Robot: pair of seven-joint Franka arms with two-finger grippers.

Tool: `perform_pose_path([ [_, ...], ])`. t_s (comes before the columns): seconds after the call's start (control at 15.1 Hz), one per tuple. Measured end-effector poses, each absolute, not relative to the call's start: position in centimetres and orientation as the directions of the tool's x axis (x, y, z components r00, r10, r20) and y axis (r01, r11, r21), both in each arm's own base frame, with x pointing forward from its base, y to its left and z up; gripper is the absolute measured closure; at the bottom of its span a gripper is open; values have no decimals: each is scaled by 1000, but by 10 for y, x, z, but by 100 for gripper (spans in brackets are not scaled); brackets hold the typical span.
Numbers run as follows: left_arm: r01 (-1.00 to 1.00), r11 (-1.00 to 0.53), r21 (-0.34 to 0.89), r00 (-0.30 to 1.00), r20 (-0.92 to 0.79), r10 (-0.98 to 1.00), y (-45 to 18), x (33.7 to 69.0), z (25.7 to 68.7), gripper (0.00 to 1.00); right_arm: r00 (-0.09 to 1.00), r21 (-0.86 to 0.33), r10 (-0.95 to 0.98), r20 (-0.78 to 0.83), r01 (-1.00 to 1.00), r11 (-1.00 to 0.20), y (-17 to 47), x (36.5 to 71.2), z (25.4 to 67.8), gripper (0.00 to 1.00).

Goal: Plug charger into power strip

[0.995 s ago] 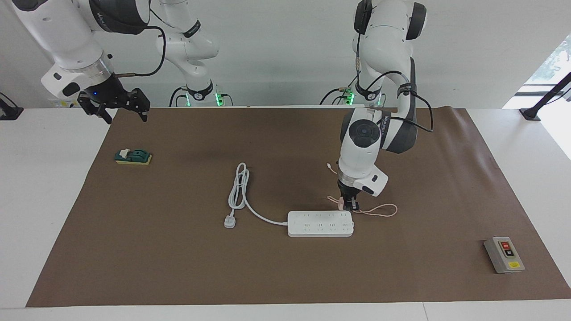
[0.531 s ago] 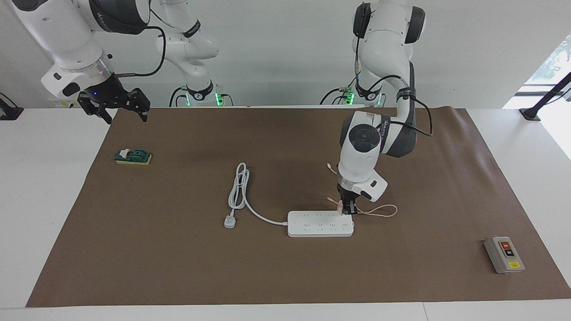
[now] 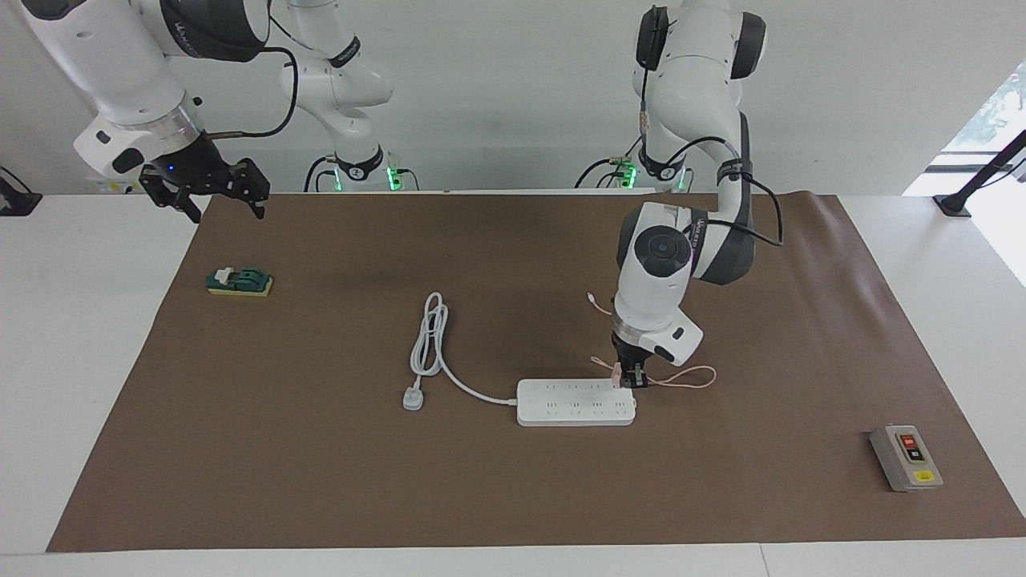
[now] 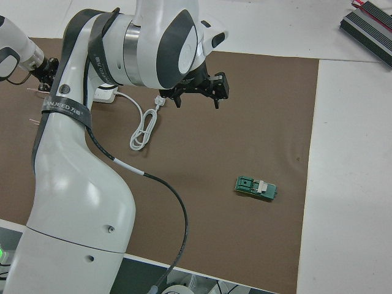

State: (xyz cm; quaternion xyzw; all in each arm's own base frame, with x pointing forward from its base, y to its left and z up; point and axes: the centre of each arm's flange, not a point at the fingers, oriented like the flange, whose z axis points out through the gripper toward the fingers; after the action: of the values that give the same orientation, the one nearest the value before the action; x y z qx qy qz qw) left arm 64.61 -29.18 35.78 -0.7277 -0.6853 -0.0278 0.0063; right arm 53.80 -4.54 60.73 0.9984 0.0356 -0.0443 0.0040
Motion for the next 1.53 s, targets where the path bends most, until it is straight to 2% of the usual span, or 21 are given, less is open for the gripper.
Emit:
perform_pose_path([
  [1.53,997,-74,30,73,50,996,-299,649,353,66,994,5,71,-89,71,-997,-45,538,607,0],
])
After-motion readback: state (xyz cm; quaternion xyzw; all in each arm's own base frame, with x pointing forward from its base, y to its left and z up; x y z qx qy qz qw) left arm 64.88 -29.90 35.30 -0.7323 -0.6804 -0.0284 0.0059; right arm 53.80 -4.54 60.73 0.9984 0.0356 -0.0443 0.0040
